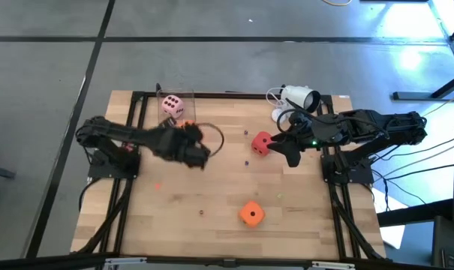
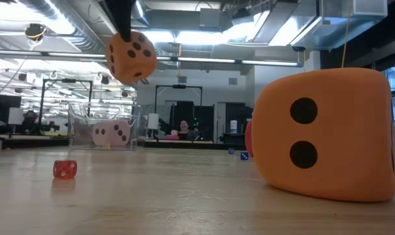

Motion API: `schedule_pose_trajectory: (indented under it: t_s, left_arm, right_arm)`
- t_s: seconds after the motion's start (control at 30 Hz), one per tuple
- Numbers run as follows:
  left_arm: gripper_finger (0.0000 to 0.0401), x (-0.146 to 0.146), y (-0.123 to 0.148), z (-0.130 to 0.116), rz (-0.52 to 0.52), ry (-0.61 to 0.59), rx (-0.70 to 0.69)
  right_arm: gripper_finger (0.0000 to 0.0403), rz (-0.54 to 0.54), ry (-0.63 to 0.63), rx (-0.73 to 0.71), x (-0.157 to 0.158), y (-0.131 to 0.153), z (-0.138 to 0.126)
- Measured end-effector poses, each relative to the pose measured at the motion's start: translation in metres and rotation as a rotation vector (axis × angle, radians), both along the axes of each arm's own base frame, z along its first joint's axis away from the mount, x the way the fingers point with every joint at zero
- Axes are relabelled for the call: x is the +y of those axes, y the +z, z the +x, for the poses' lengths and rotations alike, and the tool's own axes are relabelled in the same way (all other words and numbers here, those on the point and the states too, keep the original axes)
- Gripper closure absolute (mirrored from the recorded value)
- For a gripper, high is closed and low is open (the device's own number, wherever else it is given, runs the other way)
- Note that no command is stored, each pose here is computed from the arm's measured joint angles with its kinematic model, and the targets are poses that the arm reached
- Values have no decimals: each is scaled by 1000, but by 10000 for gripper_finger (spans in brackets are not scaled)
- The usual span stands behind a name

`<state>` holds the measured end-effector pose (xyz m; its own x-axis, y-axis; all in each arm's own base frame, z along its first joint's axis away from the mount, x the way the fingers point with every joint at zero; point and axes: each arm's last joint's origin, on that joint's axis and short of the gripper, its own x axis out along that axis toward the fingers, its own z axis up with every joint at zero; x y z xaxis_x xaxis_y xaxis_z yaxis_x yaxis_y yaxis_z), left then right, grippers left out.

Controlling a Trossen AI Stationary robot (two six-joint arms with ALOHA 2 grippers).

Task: Pick & Place Dice
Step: Put the large left orange dice into the transparent bin

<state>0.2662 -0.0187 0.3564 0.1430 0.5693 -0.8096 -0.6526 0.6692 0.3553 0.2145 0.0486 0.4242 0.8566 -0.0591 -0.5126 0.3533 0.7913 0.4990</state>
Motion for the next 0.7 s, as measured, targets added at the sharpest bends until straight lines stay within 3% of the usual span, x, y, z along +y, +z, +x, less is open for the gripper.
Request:
schedule_pose_trajectory:
  t_s: [0.37, 0.7]
  left_arm:
    - [397, 80, 5, -12, 11, -52, 230]
    - [401, 127, 3, -28, -113, -143, 356]
  right_arm:
    - [202, -16, 12, 2, 0, 0, 0]
    - [202, -32, 30, 5, 0, 0, 0]
